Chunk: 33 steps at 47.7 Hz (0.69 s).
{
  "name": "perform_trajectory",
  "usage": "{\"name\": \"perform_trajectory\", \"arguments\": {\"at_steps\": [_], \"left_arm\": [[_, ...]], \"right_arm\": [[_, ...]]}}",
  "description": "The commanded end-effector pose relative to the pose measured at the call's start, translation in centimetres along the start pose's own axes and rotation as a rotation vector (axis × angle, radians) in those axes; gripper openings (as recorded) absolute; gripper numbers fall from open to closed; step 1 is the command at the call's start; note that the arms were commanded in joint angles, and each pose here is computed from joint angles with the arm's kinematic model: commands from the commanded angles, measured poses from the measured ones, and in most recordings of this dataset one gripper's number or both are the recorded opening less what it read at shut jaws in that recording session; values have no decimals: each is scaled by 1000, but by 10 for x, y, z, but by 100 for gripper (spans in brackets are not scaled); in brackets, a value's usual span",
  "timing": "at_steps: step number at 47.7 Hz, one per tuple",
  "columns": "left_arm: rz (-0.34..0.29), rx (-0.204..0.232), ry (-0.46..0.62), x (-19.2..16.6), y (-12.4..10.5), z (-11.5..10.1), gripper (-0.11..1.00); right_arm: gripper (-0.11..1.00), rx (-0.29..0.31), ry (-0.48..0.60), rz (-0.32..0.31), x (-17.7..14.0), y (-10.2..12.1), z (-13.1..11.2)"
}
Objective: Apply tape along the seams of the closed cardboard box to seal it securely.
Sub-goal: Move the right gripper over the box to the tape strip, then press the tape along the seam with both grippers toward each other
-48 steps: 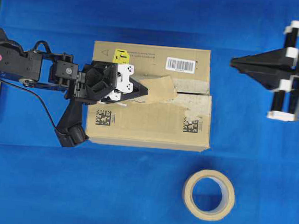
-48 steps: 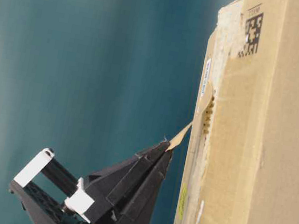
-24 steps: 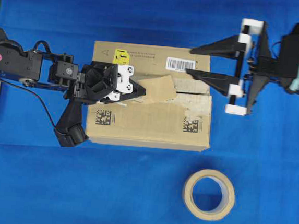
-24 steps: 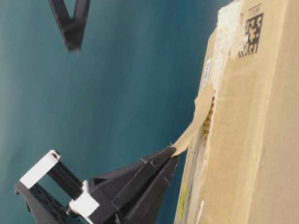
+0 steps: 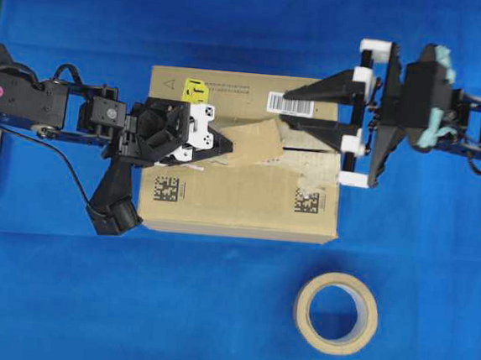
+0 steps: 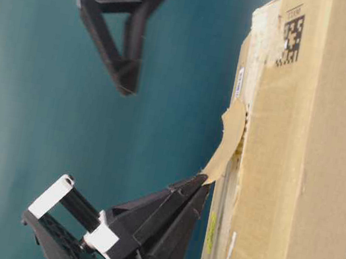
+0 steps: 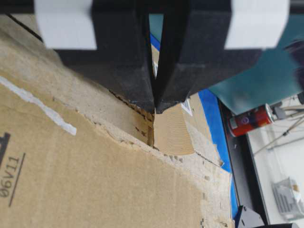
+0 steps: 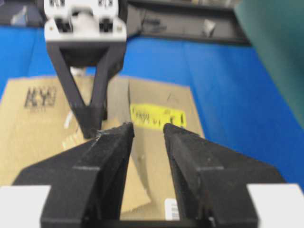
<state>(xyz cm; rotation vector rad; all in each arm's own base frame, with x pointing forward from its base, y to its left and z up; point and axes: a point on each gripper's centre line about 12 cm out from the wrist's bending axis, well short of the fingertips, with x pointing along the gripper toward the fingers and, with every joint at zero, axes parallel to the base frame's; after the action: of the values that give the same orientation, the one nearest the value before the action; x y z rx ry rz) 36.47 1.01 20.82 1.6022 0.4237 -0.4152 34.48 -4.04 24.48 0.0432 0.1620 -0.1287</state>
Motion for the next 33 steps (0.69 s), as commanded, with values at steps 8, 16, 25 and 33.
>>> {"name": "perform_trajectory", "arguments": {"at_steps": [8,16,25,33], "left_arm": [[38,-5,4,-5,12,-2,0],[30,-7,4,-5,11,-1,0],[20,-5,3,-5,10,-1,0],[20,-5,3,-5,10,-1,0]], "right_arm": [[40,-1,30,18,16,7,-5],[40,1,88,20,27,9,-24],[40,8,153,14,37,8,-42],[40,21,193,5,41,7,-54]]}}
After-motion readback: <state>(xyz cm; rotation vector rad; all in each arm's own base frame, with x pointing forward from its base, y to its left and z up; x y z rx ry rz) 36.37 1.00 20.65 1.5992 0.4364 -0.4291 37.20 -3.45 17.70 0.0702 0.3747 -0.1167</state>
